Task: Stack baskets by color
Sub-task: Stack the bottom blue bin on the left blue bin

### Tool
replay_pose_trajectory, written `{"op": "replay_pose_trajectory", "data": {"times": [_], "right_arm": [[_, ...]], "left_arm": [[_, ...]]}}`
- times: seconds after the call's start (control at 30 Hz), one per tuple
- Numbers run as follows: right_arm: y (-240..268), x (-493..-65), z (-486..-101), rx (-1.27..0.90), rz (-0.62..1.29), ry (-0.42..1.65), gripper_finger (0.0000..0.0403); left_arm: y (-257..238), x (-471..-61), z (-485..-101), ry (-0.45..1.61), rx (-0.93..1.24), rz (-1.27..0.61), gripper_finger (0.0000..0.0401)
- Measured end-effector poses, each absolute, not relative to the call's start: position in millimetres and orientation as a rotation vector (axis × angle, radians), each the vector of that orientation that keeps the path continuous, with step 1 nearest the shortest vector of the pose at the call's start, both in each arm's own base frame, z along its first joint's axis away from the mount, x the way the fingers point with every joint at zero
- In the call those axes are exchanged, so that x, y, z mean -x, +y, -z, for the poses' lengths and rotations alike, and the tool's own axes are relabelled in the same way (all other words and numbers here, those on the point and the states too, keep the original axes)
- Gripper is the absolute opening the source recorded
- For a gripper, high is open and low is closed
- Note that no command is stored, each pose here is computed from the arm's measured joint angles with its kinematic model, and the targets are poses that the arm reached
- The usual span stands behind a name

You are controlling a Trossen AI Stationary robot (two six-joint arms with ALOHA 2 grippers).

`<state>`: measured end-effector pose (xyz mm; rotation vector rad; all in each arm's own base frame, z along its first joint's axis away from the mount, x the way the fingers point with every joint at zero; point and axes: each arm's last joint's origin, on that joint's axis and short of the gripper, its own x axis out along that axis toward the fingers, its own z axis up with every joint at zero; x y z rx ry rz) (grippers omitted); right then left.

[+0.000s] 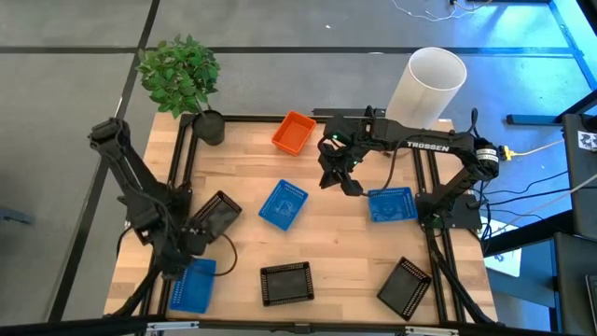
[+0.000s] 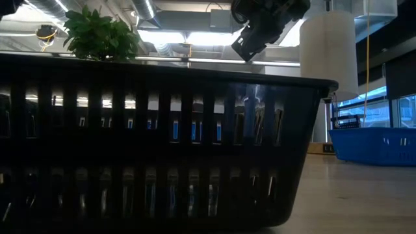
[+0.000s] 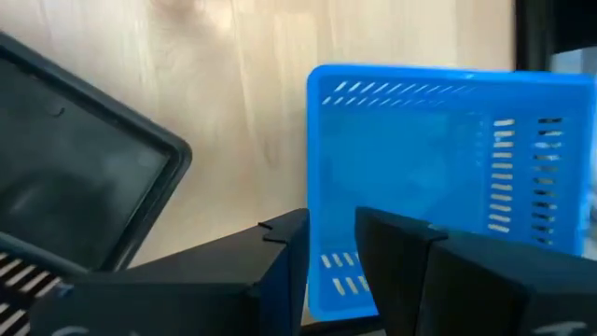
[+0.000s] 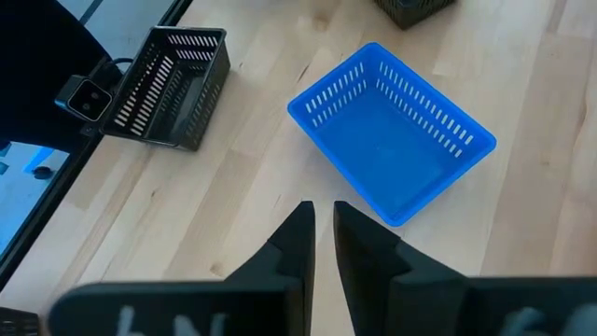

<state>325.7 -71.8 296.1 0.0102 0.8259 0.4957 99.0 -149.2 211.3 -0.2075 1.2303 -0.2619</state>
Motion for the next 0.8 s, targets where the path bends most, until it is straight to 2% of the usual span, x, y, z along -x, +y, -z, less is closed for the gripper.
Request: {"op": "replay_pose_trajectory", "data": {"times": [0.8], "right_arm": [[-72.0,-325.7,-296.0,-0.010,-0.492,0.827,0.0045]], "left_arm": [[-170.9,-104.1,-172.5,1.367,0.059,0.150,0.0080]]}}
